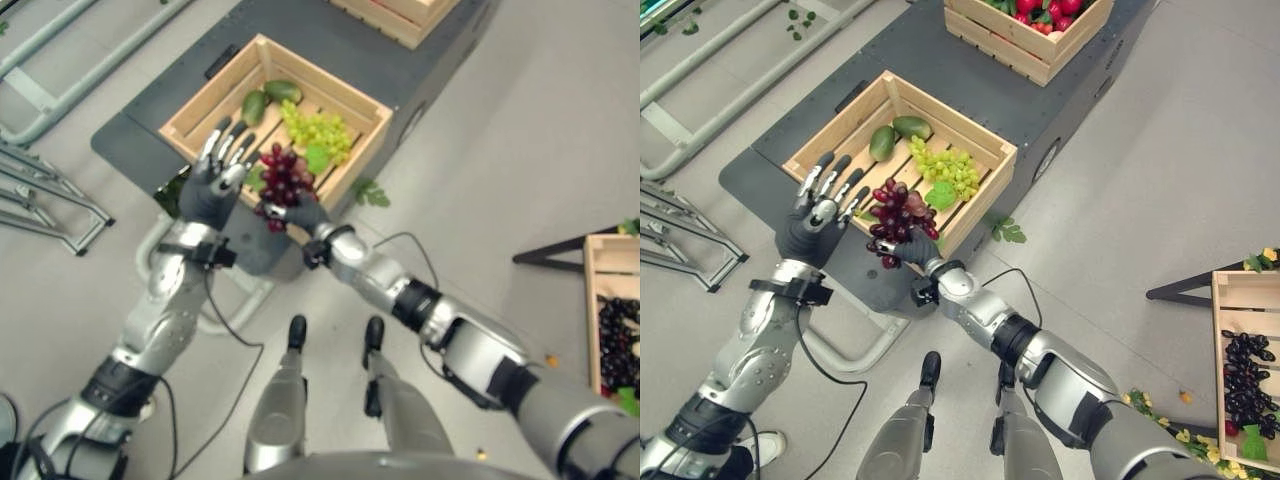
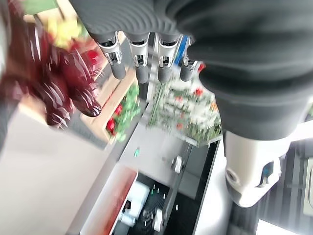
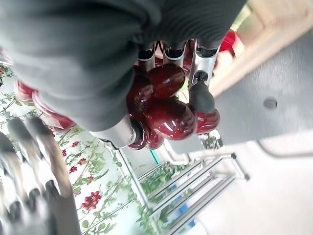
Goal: Pick up the fruits from the basket on one side to the basket on the other side
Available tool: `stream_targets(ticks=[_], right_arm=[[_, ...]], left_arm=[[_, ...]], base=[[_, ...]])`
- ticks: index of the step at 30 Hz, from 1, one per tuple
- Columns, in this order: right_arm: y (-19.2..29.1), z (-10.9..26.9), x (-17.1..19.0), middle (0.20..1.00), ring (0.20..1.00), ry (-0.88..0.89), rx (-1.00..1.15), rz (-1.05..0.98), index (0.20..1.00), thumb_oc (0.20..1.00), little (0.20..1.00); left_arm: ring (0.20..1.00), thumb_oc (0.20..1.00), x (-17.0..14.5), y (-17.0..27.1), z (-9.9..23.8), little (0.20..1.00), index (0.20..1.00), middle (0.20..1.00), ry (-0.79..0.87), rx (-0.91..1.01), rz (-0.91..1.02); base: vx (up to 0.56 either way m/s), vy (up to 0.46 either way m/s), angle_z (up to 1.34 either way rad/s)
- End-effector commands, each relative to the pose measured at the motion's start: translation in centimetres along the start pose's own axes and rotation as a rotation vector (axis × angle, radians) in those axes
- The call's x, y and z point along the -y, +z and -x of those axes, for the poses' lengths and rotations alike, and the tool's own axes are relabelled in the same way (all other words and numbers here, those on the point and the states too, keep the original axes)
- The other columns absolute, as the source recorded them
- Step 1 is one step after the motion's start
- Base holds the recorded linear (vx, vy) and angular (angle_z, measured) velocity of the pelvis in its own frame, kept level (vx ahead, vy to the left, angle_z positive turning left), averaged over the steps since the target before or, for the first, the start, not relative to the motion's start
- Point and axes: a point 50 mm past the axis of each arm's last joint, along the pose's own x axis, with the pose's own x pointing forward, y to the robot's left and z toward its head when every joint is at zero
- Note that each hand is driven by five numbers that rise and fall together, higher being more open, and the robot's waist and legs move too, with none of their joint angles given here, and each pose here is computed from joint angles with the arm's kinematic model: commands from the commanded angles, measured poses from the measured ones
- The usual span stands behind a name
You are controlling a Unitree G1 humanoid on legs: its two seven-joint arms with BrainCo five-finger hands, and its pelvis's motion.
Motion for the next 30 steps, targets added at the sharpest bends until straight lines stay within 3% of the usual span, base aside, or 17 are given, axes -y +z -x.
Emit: stream_targets(ticks=[1, 7, 12, 14, 19, 21, 22, 27, 28, 29, 30], right_arm=[[4.9, -0.9, -3.3, 0.200, 0.200, 0.090, 0.223, -0.027, 0.200, 0.200, 0.200], [6.1, -0.1, -0.4, 0.200, 0.200, 0.011, 0.277, 0.015, 0.200, 0.200, 0.200], [7.5, 1.4, 2.8, 0.200, 0.200, -0.056, 0.341, 0.087, 0.200, 0.200, 0.200], [7.5, 1.5, 2.8, 0.200, 0.200, -0.056, 0.341, 0.087, 0.200, 0.200, 0.200], [8.4, 2.5, 4.5, 0.200, 0.200, -0.081, 0.371, 0.133, 0.200, 0.200, 0.200], [8.4, 3.0, 4.9, 0.200, 0.200, -0.083, 0.377, 0.143, 0.200, 0.200, 0.200], [8.2, 3.4, 5.0, 0.200, 0.200, -0.074, 0.374, 0.161, 0.200, 0.200, 0.200], [7.5, 4.3, 5.4, 0.200, 0.200, -0.078, 0.369, 0.166, 0.200, 0.200, 0.200], [6.8, 5.0, 5.6, 0.200, 0.200, -0.080, 0.360, 0.158, 0.200, 0.200, 0.200], [6.8, 5.0, 5.6, 0.200, 0.200, -0.080, 0.360, 0.158, 0.200, 0.200, 0.200], [5.7, 5.9, 5.6, 0.200, 0.200, -0.079, 0.350, 0.137, 0.200, 0.200, 0.200]], left_arm=[[1.000, 1.000, 0.2, 1.6, 1.8, 1.000, 1.000, 1.000, 0.013, 0.119, -0.063], [1.000, 1.000, -2.3, 0.4, 4.2, 1.000, 1.000, 1.000, 0.173, 0.078, -0.129], [1.000, 1.000, -5.3, -3.2, 7.8, 1.000, 1.000, 1.000, 0.352, -0.115, -0.170], [1.000, 1.000, -5.3, -3.2, 7.8, 1.000, 1.000, 1.000, 0.351, -0.115, -0.169], [1.000, 1.000, -8.5, -7.6, 12.1, 1.000, 1.000, 1.000, 0.496, -0.399, -0.320], [1.000, 1.000, -9.6, -9.0, 13.6, 1.000, 1.000, 1.000, 0.528, -0.513, -0.421], [1.000, 1.000, -10.8, -10.7, 15.6, 1.000, 1.000, 1.000, 0.554, -0.662, -0.547], [1.000, 1.000, -11.7, -13.7, 19.3, 1.000, 1.000, 1.000, 0.619, -0.879, -0.615], [1.000, 1.000, -11.9, -15.3, 22.0, 1.000, 1.000, 1.000, 0.640, -1.034, -0.647], [1.000, 1.000, -11.9, -15.3, 22.0, 1.000, 1.000, 1.000, 0.640, -1.034, -0.647], [1.000, 1.000, -11.9, -16.6, 25.1, 1.000, 1.000, 1.000, 0.677, -1.193, -0.663]], base=[[0.00, 0.000, 0.00], [0.00, 0.000, 0.00], [0.00, 0.002, 0.01], [0.01, 0.008, 0.07], [0.03, 0.028, 0.07], [0.04, 0.032, 0.05], [0.06, 0.026, 0.02], [0.05, 0.029, 0.00], [0.05, 0.027, -0.03], [0.11, 0.056, -0.05], [0.08, 0.046, -0.08]])
